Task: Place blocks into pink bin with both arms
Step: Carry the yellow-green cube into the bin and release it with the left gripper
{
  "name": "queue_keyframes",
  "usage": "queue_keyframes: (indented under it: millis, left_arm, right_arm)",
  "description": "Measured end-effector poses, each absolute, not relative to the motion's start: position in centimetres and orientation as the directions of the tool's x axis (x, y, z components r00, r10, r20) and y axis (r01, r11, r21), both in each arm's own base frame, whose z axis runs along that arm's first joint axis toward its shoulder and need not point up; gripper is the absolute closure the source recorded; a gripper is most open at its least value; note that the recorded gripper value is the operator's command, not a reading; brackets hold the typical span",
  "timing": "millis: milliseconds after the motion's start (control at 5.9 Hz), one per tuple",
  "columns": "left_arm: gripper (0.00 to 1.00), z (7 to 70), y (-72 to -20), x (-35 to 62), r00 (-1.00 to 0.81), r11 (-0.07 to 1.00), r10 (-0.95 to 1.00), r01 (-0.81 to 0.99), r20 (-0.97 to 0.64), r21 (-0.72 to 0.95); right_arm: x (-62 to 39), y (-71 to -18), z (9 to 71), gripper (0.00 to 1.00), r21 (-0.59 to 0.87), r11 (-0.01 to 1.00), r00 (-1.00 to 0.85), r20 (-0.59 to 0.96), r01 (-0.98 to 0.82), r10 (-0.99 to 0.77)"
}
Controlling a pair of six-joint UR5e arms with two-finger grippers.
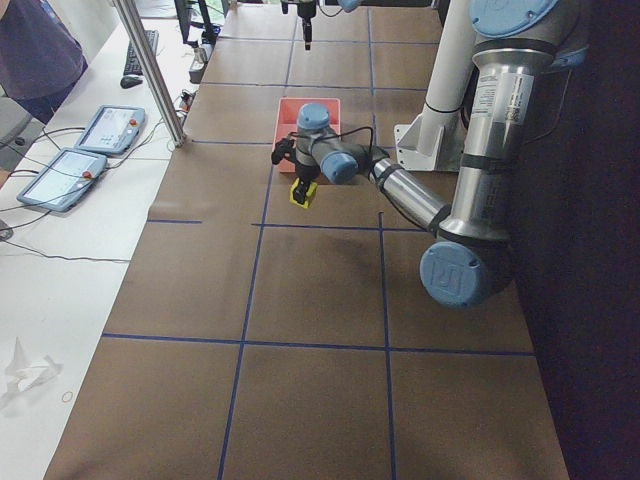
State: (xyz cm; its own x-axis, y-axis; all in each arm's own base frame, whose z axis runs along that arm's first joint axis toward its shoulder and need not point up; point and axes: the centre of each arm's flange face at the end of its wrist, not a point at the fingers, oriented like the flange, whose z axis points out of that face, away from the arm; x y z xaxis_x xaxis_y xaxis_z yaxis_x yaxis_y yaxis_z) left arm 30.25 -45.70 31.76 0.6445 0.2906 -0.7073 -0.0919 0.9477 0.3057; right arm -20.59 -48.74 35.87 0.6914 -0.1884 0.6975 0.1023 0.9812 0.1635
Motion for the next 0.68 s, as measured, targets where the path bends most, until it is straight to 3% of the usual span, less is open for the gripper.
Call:
queue_keyframes:
  millis: [169,339,508,678]
  left_arm:
    - [0.46,25.3,-46.4,32.8,0.642,0.969,0.214,-0.047,-0.736,0.241]
    - [0.33,20.4,-46.3,36.3,0.627,0.984,0.139,-0.002,-0.767,0.177]
    - [0.0,16.4,-46.4,40.6,0.619,0.991,0.063,0.051,-0.782,0.121]
    - [0.0,13.8,-46.4,44.0,0.62,0.992,0.005,0.096,-0.785,0.083]
  right_arm:
    - [-15.4,-48.0,40.1,0.0,0.201,0.967,0.698,0.671,0.156,-0.252]
    - [-10.7,-47.0,44.1,0.0,0.232,0.951,0.703,0.641,0.205,-0.308]
    - [-6.9,-45.6,47.2,0.0,0.25,0.938,0.698,0.628,0.239,-0.345]
    - [-4.6,-44.4,49.0,0.0,0.257,0.932,0.685,0.632,0.255,-0.361]
